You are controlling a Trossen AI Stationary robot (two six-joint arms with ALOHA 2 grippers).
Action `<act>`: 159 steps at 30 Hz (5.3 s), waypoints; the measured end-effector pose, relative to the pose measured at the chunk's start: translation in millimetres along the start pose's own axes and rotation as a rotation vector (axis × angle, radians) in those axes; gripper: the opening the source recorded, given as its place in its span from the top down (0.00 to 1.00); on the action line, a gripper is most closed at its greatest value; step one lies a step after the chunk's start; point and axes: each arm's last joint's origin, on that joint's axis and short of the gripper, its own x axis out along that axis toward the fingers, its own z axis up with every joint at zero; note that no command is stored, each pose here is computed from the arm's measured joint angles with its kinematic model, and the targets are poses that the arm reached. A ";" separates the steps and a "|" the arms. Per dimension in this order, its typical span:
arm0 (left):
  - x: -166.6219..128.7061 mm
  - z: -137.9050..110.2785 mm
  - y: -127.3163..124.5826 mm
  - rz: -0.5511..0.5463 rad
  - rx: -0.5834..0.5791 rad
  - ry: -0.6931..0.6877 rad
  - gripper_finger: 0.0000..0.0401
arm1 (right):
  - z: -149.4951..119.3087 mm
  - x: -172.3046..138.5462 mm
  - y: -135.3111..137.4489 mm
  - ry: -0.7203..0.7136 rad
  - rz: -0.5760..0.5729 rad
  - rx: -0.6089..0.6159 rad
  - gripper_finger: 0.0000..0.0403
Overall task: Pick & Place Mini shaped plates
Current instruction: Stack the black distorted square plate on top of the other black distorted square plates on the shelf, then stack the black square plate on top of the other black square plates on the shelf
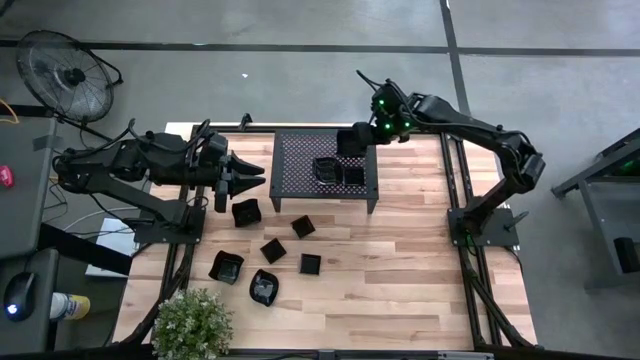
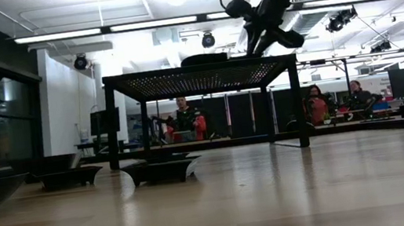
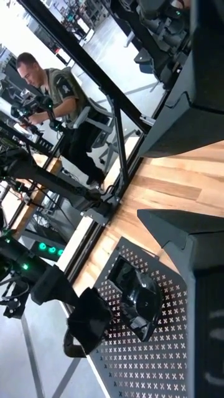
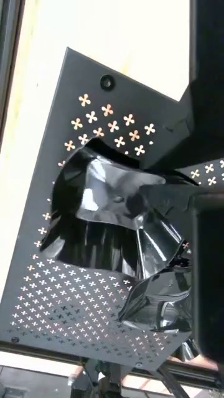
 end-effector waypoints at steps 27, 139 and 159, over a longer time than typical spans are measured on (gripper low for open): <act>0.1 -0.9 0.4 0.004 -0.003 0.007 0.65 | -12.0 -89.6 -13.2 -0.142 0.107 -0.155 0.67; -55.6 -15.9 17.8 -0.176 0.177 0.242 0.65 | -311.4 171.1 131.4 0.247 -0.033 0.185 0.99; -55.6 -15.9 17.8 -0.176 0.177 0.242 0.65 | -259.7 4.0 128.5 0.126 0.003 0.103 1.00</act>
